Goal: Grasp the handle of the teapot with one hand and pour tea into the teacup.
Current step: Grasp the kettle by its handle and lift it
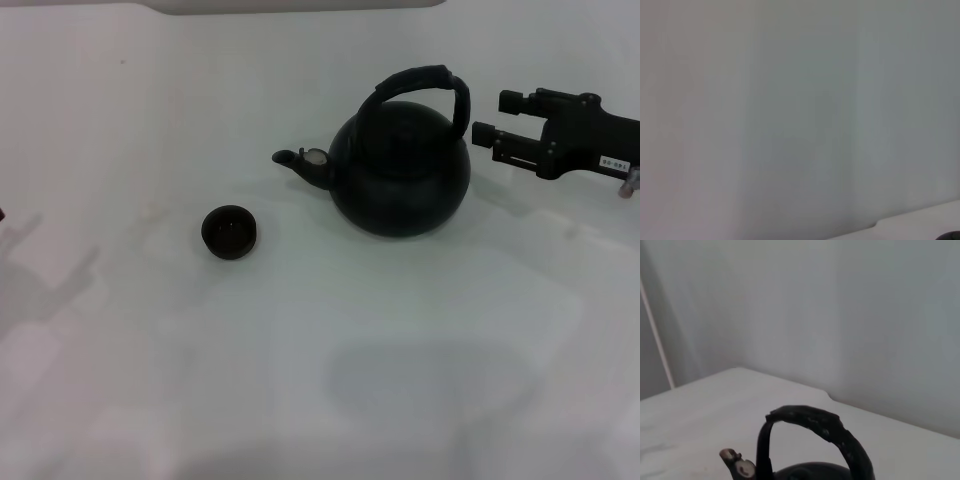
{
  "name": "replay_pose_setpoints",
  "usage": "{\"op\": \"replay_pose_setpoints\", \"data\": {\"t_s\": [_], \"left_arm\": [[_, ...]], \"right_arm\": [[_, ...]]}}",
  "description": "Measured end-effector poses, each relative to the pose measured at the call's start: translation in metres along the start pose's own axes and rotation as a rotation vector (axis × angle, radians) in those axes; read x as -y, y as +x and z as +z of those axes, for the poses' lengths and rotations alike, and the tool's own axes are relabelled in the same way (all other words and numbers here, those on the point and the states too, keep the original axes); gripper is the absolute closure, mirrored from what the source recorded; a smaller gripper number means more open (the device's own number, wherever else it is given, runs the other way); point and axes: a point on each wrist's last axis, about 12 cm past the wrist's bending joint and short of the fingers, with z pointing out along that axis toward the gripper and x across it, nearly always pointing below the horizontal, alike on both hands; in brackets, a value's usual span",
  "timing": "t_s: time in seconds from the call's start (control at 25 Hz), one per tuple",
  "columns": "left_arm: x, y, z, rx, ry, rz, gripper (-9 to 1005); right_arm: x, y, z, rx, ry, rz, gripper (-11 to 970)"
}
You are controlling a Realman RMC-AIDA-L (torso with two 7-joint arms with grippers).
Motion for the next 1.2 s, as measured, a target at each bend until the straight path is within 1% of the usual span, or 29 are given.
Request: {"op": "replay_pose_setpoints", "data": {"t_s": [0.16, 0.4, 0.68, 1.0, 1.2], "left_arm": [[0.0, 0.0, 0.0, 0.002, 0.002, 0.001, 111], [0.0, 0.0, -0.001, 0.0, 0.003, 0.004, 111], [0.0, 0.001, -0.002, -0.002, 0.001, 0.007, 111], [0.001, 0.003, -0.003, -0.006, -0.003, 0.006, 110], [0.005, 0.01, -0.008, -0.018, -0.013, -0.003, 110]], "right_arm": [[0.0, 0.001, 0.003, -0.005, 0.013, 0.004, 331], [-0.001, -0.002, 0.014, -0.006, 0.028, 0.001, 334], [0.0, -0.006, 0.018, 0.015, 0.038, 0.01, 336], [-0.005, -0.008, 0.025, 0.033, 0.021, 0.024, 338], [-0.005, -0.004, 0.026, 0.019, 0.032, 0.037, 346]]}}
